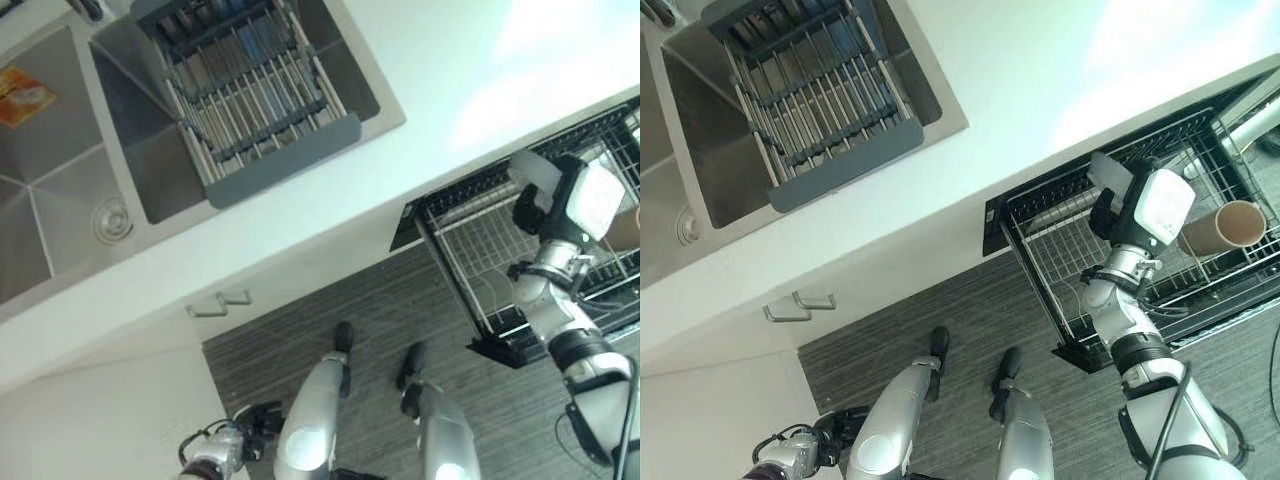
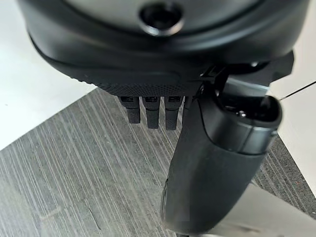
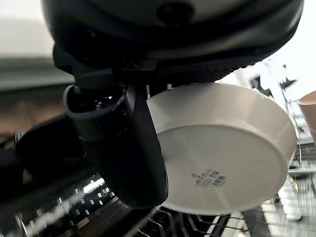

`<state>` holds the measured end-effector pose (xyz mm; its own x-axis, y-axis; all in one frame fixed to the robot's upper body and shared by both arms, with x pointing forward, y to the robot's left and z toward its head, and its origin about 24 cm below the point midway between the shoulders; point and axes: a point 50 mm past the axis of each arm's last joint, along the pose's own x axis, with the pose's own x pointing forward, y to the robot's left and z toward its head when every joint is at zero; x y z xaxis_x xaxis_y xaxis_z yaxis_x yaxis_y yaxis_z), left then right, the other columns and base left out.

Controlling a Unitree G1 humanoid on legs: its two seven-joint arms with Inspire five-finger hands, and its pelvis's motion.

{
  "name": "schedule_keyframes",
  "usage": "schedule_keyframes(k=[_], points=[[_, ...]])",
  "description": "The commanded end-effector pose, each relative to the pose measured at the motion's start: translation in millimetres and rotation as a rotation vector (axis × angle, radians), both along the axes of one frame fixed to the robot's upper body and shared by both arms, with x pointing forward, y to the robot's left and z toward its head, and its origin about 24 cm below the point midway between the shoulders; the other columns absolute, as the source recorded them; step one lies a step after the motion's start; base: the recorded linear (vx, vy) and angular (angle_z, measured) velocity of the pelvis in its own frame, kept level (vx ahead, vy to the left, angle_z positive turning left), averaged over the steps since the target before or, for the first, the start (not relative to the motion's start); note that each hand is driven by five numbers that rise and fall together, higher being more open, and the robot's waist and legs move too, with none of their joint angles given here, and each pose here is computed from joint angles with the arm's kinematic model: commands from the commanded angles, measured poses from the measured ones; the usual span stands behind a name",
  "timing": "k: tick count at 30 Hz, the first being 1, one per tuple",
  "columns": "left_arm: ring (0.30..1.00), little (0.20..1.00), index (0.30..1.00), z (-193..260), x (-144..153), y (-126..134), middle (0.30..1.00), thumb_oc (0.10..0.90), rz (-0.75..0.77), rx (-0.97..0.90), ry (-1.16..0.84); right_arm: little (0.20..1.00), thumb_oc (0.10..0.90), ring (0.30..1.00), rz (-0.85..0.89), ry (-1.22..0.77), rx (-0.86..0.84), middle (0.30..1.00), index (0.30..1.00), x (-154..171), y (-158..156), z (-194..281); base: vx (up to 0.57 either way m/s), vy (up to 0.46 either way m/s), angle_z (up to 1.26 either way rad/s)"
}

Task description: Place the dishes in the dishwasher.

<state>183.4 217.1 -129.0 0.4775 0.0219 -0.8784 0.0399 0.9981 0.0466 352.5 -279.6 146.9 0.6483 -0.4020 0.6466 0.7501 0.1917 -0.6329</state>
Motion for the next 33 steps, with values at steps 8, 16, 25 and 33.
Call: schedule_keyframes(k=[8, 16, 25, 33], points=[[0.900, 0.900, 0.900, -3.6, -9.4, -8.1, 0.900, 0.800, 0.010, -0.045, 0.023, 0.300, 0.400, 0.300, -0.247, -0.338, 0.020, 0.300, 0.300, -4.4, -17.4, 50.7, -0.06, 0.060, -0.01], [0.900, 0.900, 0.900, -8.3, -14.9, -26.5, 0.900, 0.800, -0.036, -0.097, 0.026, 0.300, 0.400, 0.300, -0.392, -0.476, -0.118, 0.300, 0.300, -17.1, -28.4, 64.9, -0.02, 0.046, -0.03], [0.900, 0.900, 0.900, -5.1, -8.3, -30.9, 0.900, 0.800, -0.054, -0.090, 0.002, 0.900, 0.800, 0.900, -0.070, -0.069, 0.139, 0.900, 0.900, 7.9, -15.1, 30.0, 0.01, 0.002, -0.06], [0.900, 0.900, 0.900, 5.6, -9.4, 4.5, 0.900, 0.800, -0.057, 0.007, -0.036, 0.900, 0.800, 0.900, 0.425, 0.780, 0.624, 0.900, 0.900, 22.1, 13.0, -42.6, 0.06, -0.079, 0.02]])
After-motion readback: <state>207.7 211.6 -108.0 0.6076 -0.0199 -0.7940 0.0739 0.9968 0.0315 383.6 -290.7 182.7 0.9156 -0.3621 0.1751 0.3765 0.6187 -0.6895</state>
